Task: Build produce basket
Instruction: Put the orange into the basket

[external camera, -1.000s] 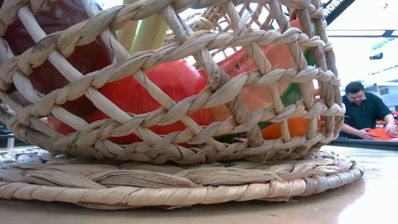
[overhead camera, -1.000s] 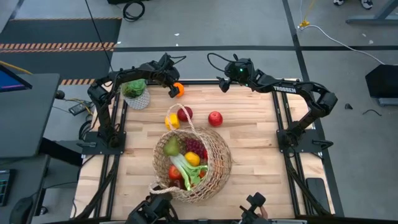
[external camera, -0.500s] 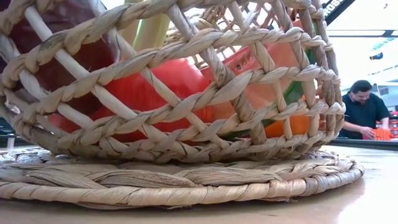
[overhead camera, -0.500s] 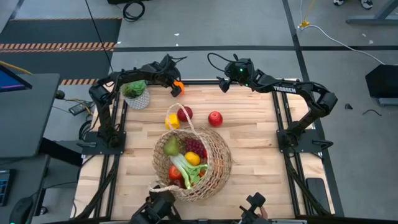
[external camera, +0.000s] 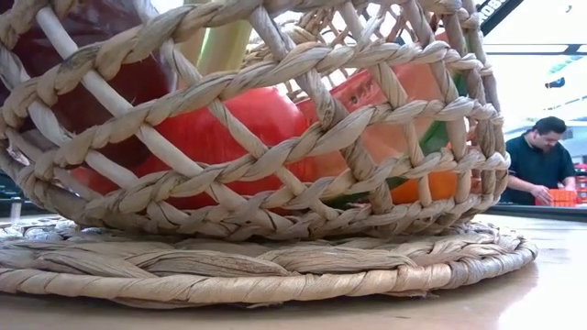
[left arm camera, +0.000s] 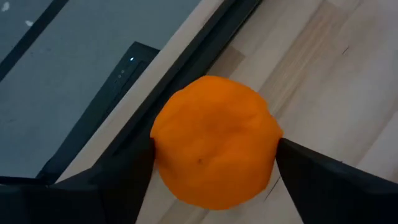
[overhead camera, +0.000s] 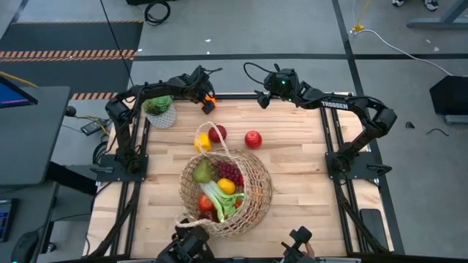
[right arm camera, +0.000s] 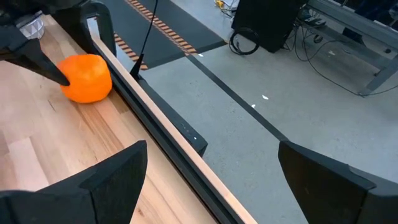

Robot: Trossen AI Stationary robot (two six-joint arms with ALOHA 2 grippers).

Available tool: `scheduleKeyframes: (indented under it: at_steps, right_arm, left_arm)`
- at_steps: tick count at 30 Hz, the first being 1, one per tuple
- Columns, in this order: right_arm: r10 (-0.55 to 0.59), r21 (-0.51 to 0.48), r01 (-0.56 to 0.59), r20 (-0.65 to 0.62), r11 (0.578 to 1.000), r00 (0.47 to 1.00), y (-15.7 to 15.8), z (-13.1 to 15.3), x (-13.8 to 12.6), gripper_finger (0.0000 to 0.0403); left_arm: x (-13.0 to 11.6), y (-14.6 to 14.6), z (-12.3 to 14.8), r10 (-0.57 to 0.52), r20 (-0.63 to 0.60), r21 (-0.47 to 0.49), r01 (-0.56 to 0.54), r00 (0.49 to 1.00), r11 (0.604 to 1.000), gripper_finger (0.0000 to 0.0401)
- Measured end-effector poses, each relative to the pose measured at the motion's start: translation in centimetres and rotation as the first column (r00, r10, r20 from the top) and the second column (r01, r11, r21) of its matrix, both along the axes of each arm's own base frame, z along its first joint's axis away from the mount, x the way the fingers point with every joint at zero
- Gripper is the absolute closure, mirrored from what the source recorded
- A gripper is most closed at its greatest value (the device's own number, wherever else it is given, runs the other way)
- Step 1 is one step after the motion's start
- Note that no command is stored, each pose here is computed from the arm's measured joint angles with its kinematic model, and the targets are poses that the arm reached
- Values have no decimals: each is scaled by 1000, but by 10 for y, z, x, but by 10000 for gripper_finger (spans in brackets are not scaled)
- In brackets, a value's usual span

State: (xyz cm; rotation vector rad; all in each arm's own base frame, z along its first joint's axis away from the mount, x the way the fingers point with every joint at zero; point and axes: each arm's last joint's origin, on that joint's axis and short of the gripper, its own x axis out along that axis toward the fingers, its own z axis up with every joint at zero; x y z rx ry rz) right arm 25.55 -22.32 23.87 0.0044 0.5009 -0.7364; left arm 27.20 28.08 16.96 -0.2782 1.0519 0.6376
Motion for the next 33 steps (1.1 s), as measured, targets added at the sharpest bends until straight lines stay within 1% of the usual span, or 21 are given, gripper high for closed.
scheduleKeyframes:
  at_steps: [5, 8, 13, 17, 23, 27, 30, 33]
  right_arm:
    - [0, 0, 0, -1, 1000, 1000, 0, 0, 0, 37]
    - [0, 0, 0, -1, 1000, 1000, 0, 0, 0, 37]
    - [0, 0, 0, 0, 1000, 1000, 0, 0, 0, 37]
    - [0, 0, 0, 0, 1000, 1000, 0, 0, 0, 37]
    - [0, 0, 0, 0, 1000, 1000, 0, 0, 0, 37]
    - [0, 0, 0, 0, 1000, 1000, 0, 0, 0, 37]
    - [3, 0, -3, 0, 1000, 1000, 1, 0, 1, 37]
    - [17, 4, -17, 3, 1000, 1000, 2, 0, 2, 37]
  left_arm:
    - [1, -3, 0, -9, -25, 3, 9, 1000, 1000, 106]
    - [1, -6, 0, -31, -47, -8, 30, 998, 1000, 120]
    - [-2, -10, 2, -36, -73, -36, 33, 997, 999, 126]
    - [-7, -19, 11, -45, -102, -62, 39, 994, 997, 127]
    - [-16, -32, 50, -47, -57, -8, 46, 997, 999, 127]
    - [-27, -43, 86, -40, 7, 69, 39, 999, 997, 127]
    - [-36, -56, 112, -40, 58, 112, 33, 998, 993, 127]
    - [-45, -75, 139, -68, 119, 164, 48, 991, 985, 126]
